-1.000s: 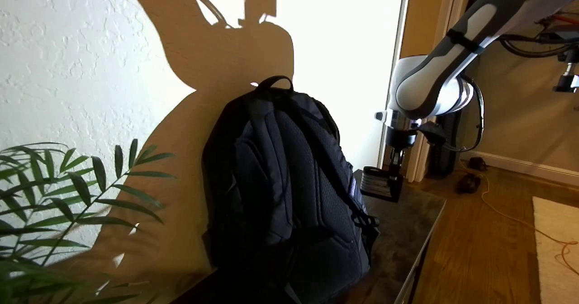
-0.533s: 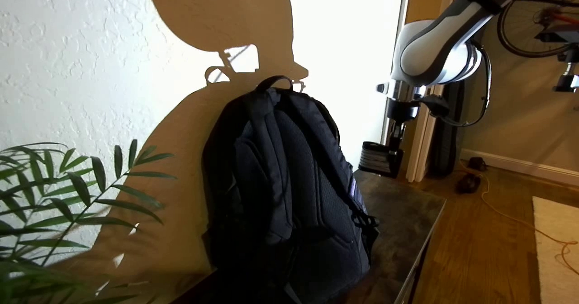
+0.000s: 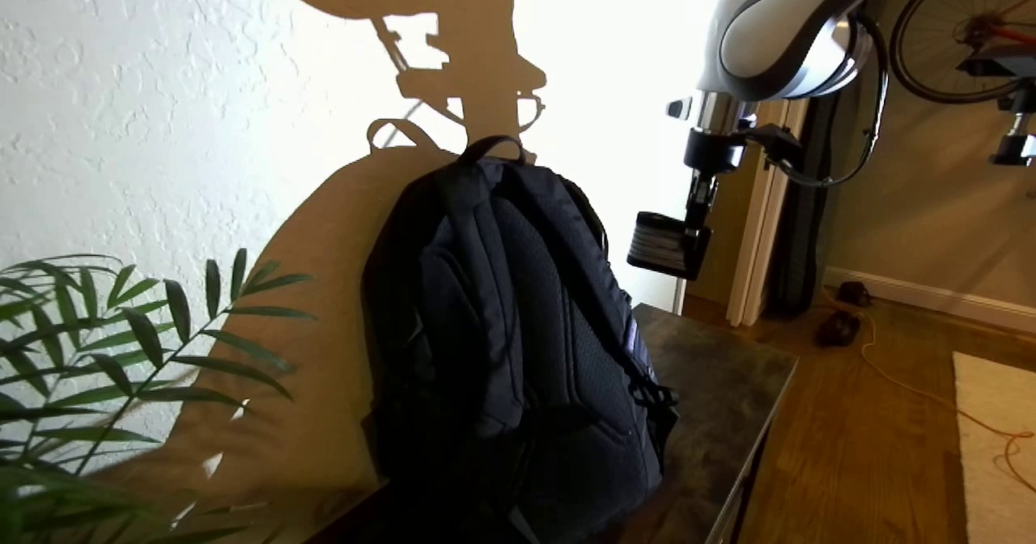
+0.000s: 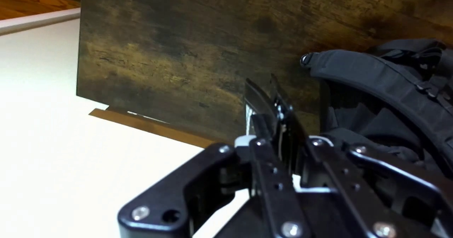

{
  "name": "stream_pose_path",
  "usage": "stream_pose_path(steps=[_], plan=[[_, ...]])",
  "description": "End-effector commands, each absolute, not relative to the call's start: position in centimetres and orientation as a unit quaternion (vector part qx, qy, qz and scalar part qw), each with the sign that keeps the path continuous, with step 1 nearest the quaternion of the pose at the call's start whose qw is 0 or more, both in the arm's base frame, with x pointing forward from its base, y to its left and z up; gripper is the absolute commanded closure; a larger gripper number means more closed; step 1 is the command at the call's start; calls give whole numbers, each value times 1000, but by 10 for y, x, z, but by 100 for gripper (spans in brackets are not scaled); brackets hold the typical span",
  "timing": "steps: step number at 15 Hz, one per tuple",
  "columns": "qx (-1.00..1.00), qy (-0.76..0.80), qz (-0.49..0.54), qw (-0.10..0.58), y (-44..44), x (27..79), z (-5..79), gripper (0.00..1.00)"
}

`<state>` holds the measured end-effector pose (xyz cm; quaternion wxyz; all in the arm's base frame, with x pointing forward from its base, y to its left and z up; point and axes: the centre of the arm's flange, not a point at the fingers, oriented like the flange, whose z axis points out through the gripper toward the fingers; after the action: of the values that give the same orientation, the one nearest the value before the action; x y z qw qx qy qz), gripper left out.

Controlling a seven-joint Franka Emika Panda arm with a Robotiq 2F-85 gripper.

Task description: Get the wallet from the top of the cabinet and put it in the backpack

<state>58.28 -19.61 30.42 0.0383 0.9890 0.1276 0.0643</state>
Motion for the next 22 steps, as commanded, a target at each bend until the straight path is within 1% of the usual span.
stream_pose_path(steps=[1,8,16,22], plan=[[987,124,80,57,-184,567,346,96],[981,140,114,74,-171,566,392,96],[980,155,101,65,-153,548,404,96],[979,161,110,60,-141,554,412,96]])
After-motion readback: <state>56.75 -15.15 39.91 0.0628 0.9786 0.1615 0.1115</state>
